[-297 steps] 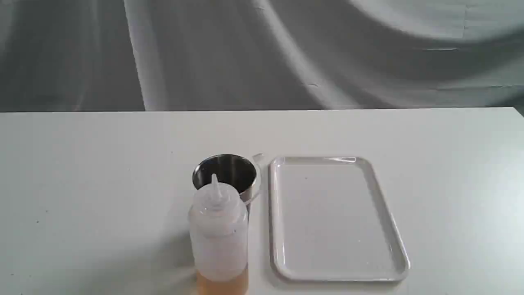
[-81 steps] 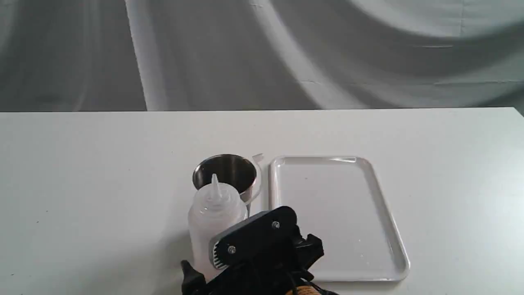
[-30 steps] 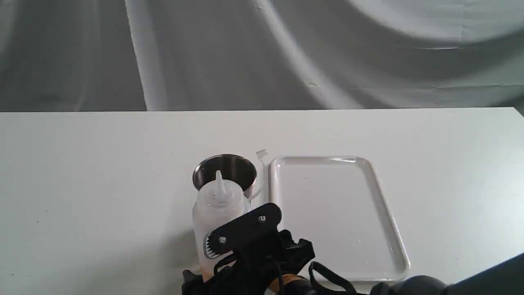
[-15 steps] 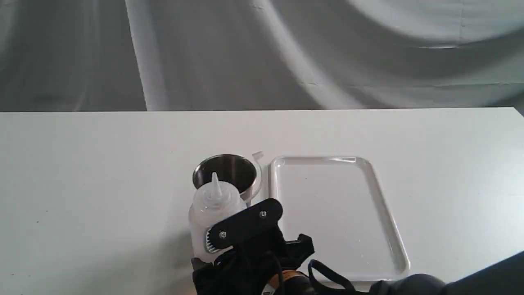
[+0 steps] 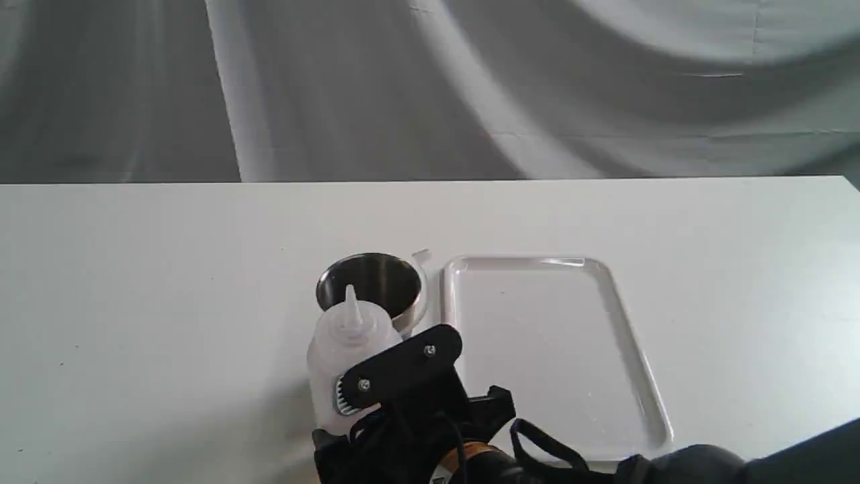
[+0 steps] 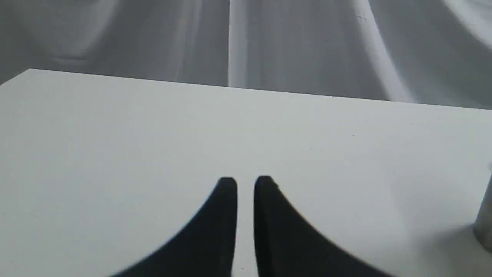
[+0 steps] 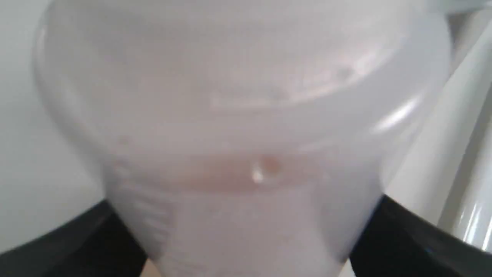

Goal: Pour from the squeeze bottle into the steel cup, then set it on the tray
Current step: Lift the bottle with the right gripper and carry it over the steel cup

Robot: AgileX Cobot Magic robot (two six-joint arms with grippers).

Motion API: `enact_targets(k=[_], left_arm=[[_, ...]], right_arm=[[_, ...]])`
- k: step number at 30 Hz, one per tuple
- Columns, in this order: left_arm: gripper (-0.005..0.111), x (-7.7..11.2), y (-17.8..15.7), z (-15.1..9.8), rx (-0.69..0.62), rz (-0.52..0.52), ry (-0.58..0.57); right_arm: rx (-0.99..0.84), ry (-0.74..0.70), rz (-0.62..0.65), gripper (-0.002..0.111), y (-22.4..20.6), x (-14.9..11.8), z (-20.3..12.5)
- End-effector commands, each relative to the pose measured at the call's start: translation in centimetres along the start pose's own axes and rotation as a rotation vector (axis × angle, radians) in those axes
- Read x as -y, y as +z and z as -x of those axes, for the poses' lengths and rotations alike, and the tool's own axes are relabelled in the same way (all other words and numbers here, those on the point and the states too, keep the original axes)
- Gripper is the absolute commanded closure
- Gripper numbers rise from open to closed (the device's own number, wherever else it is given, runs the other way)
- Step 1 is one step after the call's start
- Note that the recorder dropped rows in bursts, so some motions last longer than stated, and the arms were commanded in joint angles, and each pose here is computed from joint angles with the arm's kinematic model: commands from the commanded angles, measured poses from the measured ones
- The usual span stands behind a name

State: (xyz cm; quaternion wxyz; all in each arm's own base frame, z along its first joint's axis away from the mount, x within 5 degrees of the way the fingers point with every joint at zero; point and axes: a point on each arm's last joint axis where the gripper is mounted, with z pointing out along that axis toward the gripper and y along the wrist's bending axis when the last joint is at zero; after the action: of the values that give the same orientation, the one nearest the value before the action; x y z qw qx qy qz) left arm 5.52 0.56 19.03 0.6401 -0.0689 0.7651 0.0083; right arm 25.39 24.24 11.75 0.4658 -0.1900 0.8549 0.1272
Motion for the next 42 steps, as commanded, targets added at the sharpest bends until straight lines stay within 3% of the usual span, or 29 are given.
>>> enact_targets(k=[1, 12, 17, 24, 29, 36, 42], left_arm=[[0.098, 0.0, 0.1, -0.2, -0.009, -0.005, -0.005], [0.098, 0.0, 0.1, -0.2, -0.009, -0.005, -0.005], [0.098, 0.0, 0.1, -0.2, -0.009, -0.005, -0.005], [0.098, 0.0, 0.1, -0.2, -0.009, -0.005, -0.005], [0.098, 0.0, 0.1, -0.2, -0.009, -0.005, -0.005], [0.098, 0.0, 0.1, -0.2, -0.009, -0.005, -0.005], [0.098, 0.0, 0.1, -0.2, -0.009, -0.005, -0.005]], right_arm=[[-0.026, -0.039, 0.057, 0.107, -1.5, -0.5, 1.5], [0.029, -0.183, 0.230, 0.108, -9.3, -1.0, 7.3], [0.037, -0.178, 0.240, 0.108, -11.5, 0.6, 8.8], [-0.033, -0.056, 0.111, 0.108, -11.6, 6.8, 9.4], [-0.100, -0.090, 0.027, 0.108, -11.5, 10.4, 9.1], [-0.118, -0.378, -0.049, 0.108, -11.7, 12.0, 9.5], [-0.135, -0.485, -0.124, 0.108, -10.7, 12.9, 12.6]])
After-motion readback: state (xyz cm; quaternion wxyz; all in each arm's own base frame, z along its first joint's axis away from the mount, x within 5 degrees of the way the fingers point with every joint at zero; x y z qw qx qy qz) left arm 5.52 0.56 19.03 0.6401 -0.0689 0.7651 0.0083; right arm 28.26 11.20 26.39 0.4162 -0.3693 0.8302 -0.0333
